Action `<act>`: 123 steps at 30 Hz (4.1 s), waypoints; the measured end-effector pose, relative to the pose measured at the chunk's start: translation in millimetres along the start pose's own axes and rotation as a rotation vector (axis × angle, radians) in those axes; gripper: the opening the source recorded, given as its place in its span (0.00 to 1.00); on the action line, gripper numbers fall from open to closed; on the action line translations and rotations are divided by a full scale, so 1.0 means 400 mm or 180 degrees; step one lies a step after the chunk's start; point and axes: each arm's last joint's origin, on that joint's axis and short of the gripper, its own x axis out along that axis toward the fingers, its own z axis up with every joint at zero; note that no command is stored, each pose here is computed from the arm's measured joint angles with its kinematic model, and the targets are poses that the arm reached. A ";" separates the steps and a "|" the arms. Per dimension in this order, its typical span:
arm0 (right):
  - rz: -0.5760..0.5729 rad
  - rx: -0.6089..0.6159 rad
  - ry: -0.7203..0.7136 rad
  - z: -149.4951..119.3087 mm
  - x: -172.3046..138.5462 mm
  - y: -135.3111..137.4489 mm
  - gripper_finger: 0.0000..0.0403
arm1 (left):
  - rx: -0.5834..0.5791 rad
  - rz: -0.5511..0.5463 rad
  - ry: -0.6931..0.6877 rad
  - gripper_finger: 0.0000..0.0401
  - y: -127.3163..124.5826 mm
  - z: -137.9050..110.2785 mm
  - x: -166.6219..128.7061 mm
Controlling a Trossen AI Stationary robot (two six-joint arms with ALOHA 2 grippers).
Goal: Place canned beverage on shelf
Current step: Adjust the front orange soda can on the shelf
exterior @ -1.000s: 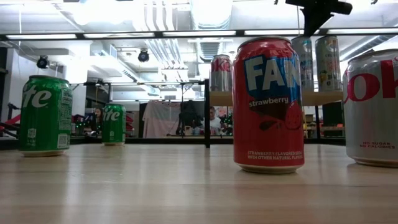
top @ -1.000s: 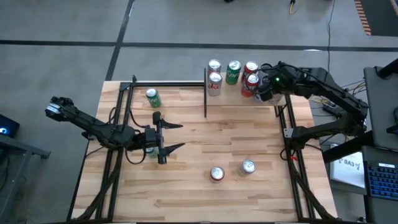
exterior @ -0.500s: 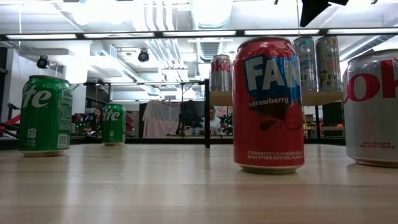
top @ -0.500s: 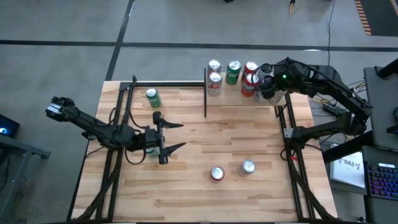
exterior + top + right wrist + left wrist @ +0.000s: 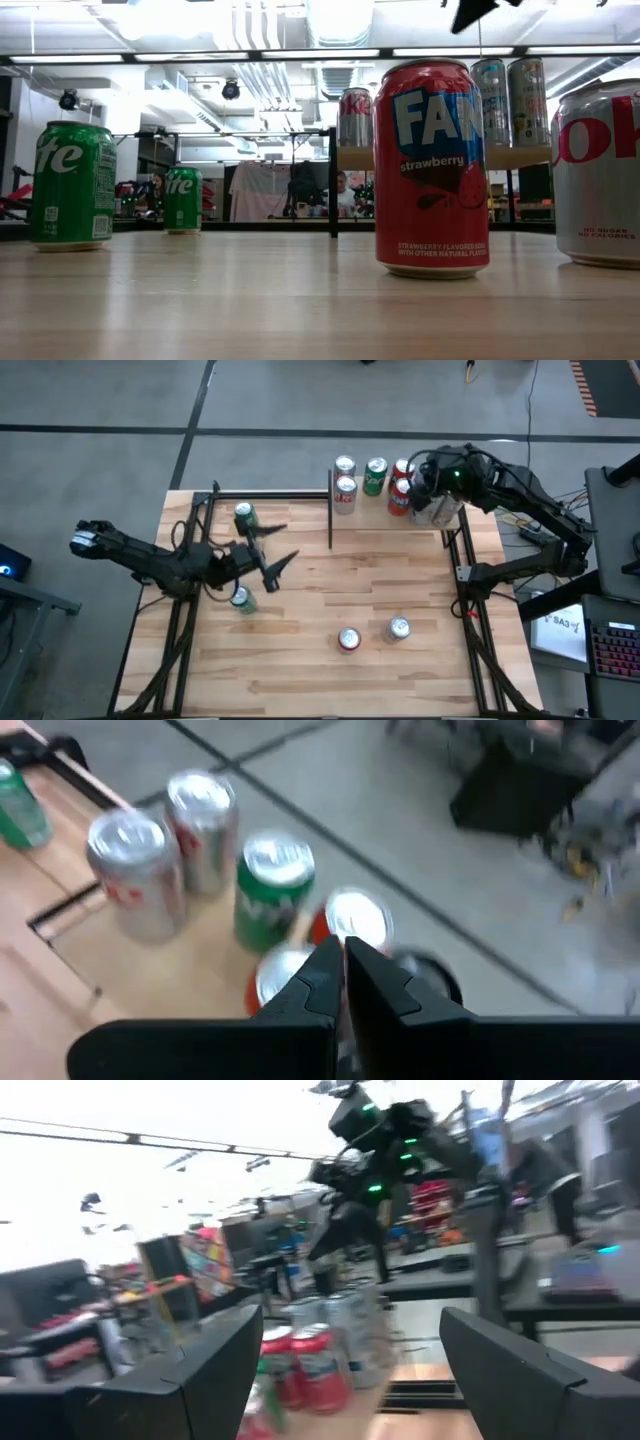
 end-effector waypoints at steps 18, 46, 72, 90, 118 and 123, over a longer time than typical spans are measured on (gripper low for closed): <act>-0.0438 0.0195 0.0366 0.039 0.209 -0.048 0.02 | 0.0412 -0.0234 0.0174 0.72 0.209 -0.065 0.054; 0.0195 0.0689 0.0536 -0.001 0.058 0.113 0.02 | -0.0690 -0.1001 0.0121 0.72 0.158 -0.064 0.033; -0.0638 0.0551 0.1211 0.031 0.163 0.226 0.02 | -0.0559 -0.1097 -0.0169 0.72 0.163 -0.050 -0.060; -0.0875 0.0520 0.1318 0.046 0.237 0.217 0.02 | -0.0400 -0.1098 -0.0171 0.72 0.158 -0.046 -0.041; -0.0953 0.0133 0.1363 0.037 0.252 0.210 0.02 | -0.0542 -0.1121 -0.0073 0.72 0.156 -0.052 -0.042; -0.1020 0.0112 0.1449 0.023 0.267 0.200 0.02 | -0.0557 -0.1122 -0.0070 0.72 0.156 -0.052 -0.042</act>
